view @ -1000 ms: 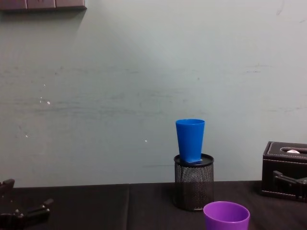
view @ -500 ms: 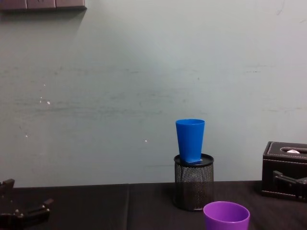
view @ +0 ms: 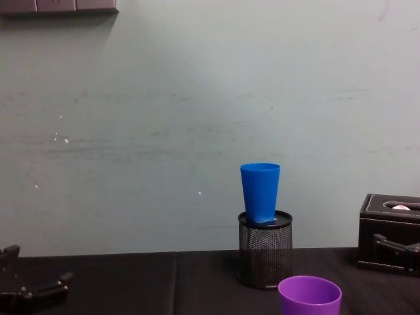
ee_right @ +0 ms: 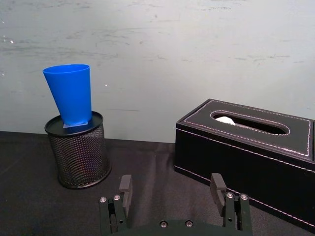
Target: Pick up one cup with a gripper and tap it against the other cup.
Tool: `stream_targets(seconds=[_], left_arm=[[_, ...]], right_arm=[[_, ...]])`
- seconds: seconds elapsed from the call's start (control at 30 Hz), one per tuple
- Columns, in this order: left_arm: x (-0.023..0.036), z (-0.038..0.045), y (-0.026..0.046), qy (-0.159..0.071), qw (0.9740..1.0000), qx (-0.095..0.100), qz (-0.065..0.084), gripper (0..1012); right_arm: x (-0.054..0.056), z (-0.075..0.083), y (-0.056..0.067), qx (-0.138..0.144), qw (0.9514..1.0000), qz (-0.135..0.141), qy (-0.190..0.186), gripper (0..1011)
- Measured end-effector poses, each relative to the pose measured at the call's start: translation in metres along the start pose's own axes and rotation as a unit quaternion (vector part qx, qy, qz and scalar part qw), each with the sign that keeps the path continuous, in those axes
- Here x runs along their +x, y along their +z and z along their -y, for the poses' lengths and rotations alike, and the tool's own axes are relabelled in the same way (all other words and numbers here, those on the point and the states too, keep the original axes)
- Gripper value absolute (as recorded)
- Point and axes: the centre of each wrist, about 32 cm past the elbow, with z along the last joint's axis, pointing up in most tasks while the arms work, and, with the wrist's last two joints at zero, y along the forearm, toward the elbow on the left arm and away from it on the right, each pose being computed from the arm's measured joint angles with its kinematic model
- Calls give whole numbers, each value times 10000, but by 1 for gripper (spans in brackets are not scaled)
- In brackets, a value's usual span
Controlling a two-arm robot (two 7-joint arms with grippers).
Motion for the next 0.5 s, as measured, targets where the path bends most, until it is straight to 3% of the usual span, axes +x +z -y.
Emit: stream_targets(seconds=[0.5], left_arm=[[0,0,0,0,10000,0,0,1000]], right_arm=[[0,0,0,1,10000,0,0,1002]])
